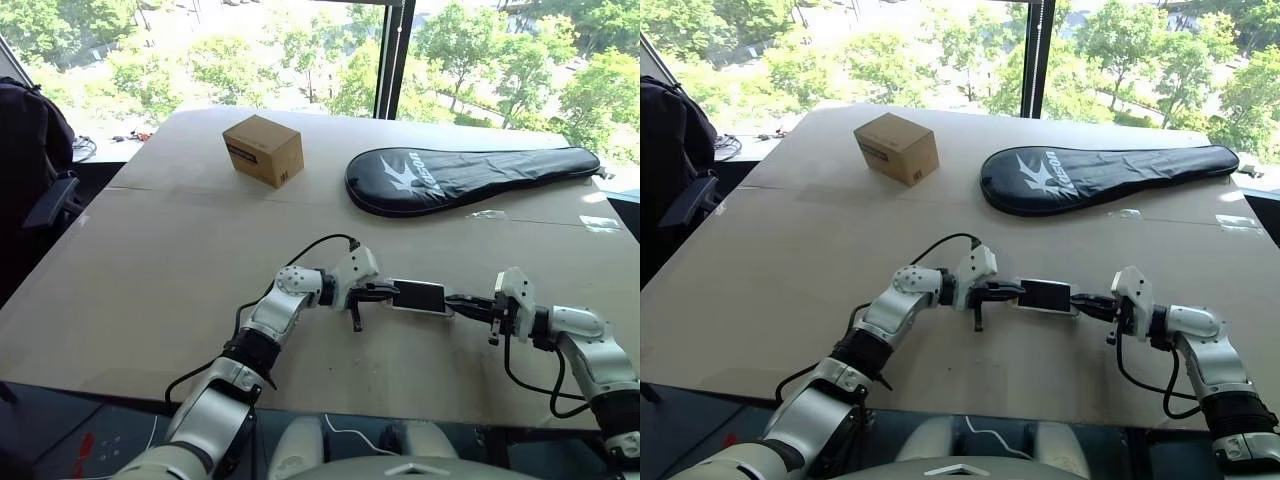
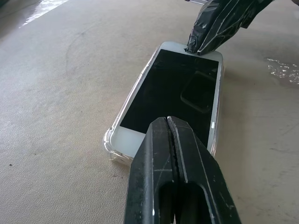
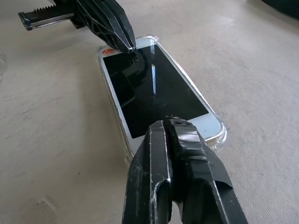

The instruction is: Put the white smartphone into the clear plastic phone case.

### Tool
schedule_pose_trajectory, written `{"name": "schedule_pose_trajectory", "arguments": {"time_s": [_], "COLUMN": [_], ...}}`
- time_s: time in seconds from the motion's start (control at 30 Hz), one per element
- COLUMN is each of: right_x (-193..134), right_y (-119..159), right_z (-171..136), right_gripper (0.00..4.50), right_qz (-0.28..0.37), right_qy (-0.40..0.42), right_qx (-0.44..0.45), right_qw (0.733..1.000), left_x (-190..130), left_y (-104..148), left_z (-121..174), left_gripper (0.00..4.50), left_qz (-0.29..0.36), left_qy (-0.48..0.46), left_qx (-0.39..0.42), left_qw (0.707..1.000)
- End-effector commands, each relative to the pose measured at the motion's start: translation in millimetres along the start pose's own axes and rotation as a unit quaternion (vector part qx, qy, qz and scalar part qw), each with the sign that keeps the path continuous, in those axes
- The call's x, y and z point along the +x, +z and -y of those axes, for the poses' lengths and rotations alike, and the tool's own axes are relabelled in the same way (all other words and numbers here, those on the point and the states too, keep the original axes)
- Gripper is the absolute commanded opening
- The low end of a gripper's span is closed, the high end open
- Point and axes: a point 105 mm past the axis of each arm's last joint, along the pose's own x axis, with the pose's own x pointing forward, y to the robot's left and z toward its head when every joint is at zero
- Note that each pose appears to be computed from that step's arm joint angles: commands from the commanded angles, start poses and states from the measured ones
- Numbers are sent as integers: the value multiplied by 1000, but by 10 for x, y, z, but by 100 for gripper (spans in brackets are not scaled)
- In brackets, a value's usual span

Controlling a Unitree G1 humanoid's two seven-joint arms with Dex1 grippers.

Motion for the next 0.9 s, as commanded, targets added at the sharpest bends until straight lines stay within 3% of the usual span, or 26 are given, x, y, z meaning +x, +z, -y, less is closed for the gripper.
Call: {"name": "schedule_pose_trajectory", "arguments": {"time_s": [0.03,0.23,0.37,0.47,0.53,0.63,0.73,0.77,0.87,0.9], "right_x": [-63,-29,7,-71,-121,-241,-412,-495,-766,-856], "right_y": [-951,-853,-464,-184,-65,168,280,303,326,308], "right_z": [-413,-378,-215,-91,-93,-88,-51,-34,54,88], "right_gripper": [6,6,6,75,157,299,429,450,450,450], "right_qz": [-177,-147,-31,36,55,82,74,68,49,40], "right_qy": [43,36,16,-10,-7,-5,-3,-2,-12,-18], "right_qx": [134,125,99,91,79,43,8,-2,-17,-18], "right_qw": [974,981,994,995,995,996,997,998,999,999], "left_x": [-6,-3,-23,-115,-187,-366,-558,-634,-865,-940], "left_y": [-95,-90,-3,174,251,312,388,420,351,297], "left_z": [22,26,20,-12,-41,-15,12,6,0,-1], "left_gripper": [0,0,0,0,0,88,219,267,415,445], "left_qz": [-20,-19,10,47,61,68,79,82,48,34], "left_qy": [-2,-3,-6,-5,1,-10,-16,-13,5,12], "left_qx": [-8,-8,-11,6,13,22,35,35,57,58], "left_qw": [1000,1000,1000,999,998,997,996,996,997,998]}}
